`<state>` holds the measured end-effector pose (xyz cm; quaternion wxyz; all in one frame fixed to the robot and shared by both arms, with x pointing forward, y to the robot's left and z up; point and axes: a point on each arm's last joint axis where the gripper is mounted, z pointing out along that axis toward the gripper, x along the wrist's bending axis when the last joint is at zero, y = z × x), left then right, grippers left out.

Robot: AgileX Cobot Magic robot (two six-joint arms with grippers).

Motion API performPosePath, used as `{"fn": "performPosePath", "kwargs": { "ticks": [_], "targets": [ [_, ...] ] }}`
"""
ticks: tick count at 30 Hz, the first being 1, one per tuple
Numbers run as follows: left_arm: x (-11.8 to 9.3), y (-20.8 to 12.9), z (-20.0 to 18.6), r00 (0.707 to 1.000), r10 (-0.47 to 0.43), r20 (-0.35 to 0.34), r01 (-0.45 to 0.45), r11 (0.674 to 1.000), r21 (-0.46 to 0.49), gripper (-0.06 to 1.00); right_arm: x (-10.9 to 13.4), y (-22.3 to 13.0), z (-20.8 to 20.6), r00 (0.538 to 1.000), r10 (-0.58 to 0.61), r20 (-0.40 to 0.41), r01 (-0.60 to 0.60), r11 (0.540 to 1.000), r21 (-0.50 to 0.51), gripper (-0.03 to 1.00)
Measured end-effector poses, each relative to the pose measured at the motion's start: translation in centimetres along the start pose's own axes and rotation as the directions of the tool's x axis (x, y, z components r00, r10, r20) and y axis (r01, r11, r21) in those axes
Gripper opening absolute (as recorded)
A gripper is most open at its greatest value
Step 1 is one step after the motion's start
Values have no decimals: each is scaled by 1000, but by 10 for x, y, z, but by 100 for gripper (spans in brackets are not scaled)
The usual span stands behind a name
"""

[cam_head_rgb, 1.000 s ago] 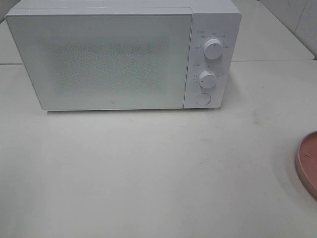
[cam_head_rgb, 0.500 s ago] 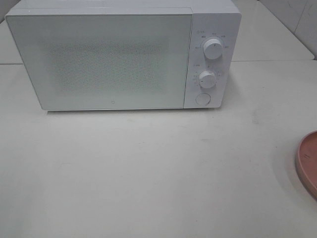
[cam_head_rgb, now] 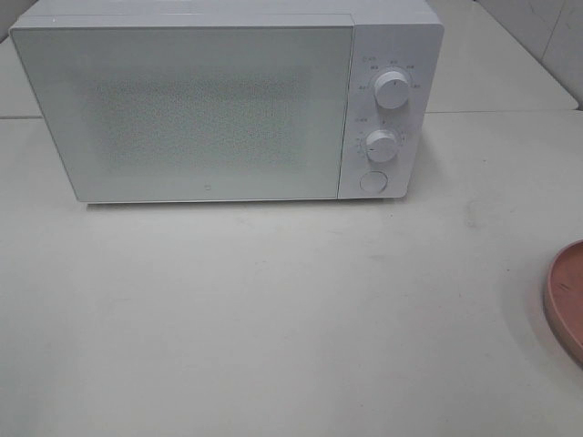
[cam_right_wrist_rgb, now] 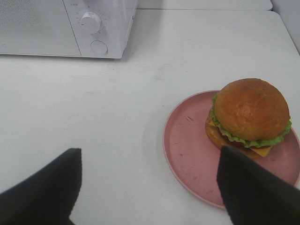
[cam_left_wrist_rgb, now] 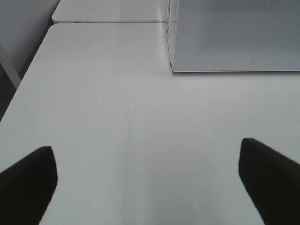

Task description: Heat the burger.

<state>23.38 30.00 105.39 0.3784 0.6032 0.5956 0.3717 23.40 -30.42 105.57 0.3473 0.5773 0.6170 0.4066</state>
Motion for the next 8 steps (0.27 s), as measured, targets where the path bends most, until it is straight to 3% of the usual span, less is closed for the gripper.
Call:
{"fn": "performPosePath", "kwargs": {
  "ticks": [8],
  "targets": [
    [0, 0, 0, 1000, 0, 0, 0, 1000, 0, 99, 0, 0, 0, 1000, 0, 0, 0, 1000, 0, 76]
  ]
}}
